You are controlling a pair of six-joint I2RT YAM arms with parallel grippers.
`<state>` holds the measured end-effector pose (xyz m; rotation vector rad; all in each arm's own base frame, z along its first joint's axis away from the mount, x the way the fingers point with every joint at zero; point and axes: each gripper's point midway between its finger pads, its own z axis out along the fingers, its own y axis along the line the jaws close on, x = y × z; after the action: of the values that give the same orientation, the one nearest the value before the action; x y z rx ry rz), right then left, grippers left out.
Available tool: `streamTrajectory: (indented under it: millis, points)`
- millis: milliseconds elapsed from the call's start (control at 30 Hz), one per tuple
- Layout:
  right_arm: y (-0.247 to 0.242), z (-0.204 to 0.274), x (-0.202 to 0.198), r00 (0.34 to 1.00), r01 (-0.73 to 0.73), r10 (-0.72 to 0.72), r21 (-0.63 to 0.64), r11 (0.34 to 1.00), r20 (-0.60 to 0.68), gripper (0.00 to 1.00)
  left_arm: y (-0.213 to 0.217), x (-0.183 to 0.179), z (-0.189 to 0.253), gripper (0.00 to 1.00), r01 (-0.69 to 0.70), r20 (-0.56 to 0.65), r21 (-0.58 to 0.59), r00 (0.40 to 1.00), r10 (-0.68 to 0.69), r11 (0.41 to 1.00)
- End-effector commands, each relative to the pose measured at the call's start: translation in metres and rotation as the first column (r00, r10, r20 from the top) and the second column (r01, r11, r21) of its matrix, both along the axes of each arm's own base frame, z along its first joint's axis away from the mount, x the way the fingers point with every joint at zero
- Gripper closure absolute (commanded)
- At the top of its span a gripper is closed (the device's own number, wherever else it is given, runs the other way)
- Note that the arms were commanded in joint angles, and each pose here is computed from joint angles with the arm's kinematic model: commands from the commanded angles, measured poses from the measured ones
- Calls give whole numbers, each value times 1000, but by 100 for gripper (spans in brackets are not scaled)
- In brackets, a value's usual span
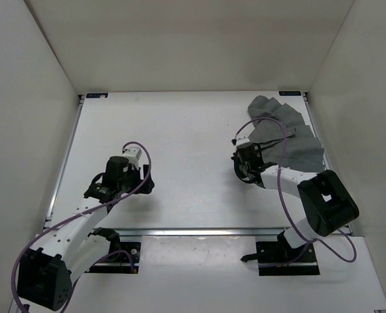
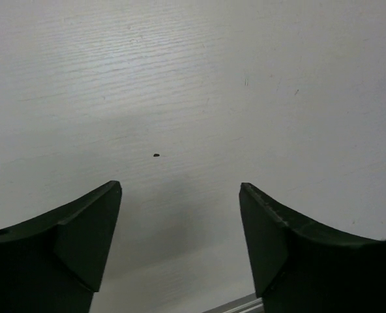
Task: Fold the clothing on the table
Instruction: Grab the skirt from the pile, then move the skirt to the center of the board
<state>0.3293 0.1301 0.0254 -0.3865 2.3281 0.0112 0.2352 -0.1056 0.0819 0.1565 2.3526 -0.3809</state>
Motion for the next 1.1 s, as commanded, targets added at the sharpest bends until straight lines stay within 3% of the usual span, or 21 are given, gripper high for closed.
streamTrajectory:
  millis: [0, 100, 133, 300, 333, 433, 533, 633, 700, 767, 967, 1000, 1067]
  points:
    - [20, 49, 28, 990, -50, 41, 61, 997, 133, 100, -5, 3, 9, 20, 21, 52, -37, 998, -19, 999]
    - [67, 73, 20, 975, -214, 203, 138, 967, 88, 100, 0, 11, 19, 56, -10, 90, -72, 996, 17, 997]
    - [111, 125, 23, 936, -348, 324, 230, 909, 137, 100, 7, 15, 22, 77, -40, 104, -75, 993, 47, 996]
    - [147, 261, -1, 855, -515, 442, 340, 786, 272, 100, 16, 20, 37, 78, -98, 163, -94, 980, 112, 991]
    - [143, 296, -8, 828, -553, 443, 373, 745, 342, 100, 16, 19, 36, 78, -95, 161, -95, 981, 110, 991]
    - [98, 344, -26, 835, -535, 351, 479, 696, 423, 100, 19, 20, 37, 77, -115, 167, -91, 977, 129, 989]
    - [37, 320, -31, 917, -389, 237, 579, 717, 322, 100, 21, 20, 36, 81, -122, 155, -96, 979, 136, 988]
    - [-2, 249, -40, 982, -186, 163, 592, 784, 93, 100, 24, 26, 47, 86, -148, 185, -109, 968, 166, 983]
    - [-18, 194, -57, 988, -54, 121, 535, 843, -91, 100, 24, 28, 54, 79, -150, 199, -115, 965, 171, 982]
    - [-25, 164, -68, 976, 9, 105, 516, 856, -192, 100, 22, 29, 54, 75, -143, 197, -110, 967, 163, 984]
    - [-23, 149, -51, 975, 24, 89, 497, 867, -201, 100, 22, 33, 56, 76, -155, 200, -134, 963, 180, 979]
    - [-12, 161, -43, 980, -23, 119, 506, 862, -159, 100, 22, 32, 55, 76, -158, 196, -135, 963, 182, 978]
    - [8, 154, -28, 966, -47, 172, 526, 849, -192, 100, 22, 32, 56, 77, -159, 197, -135, 963, 184, 978]
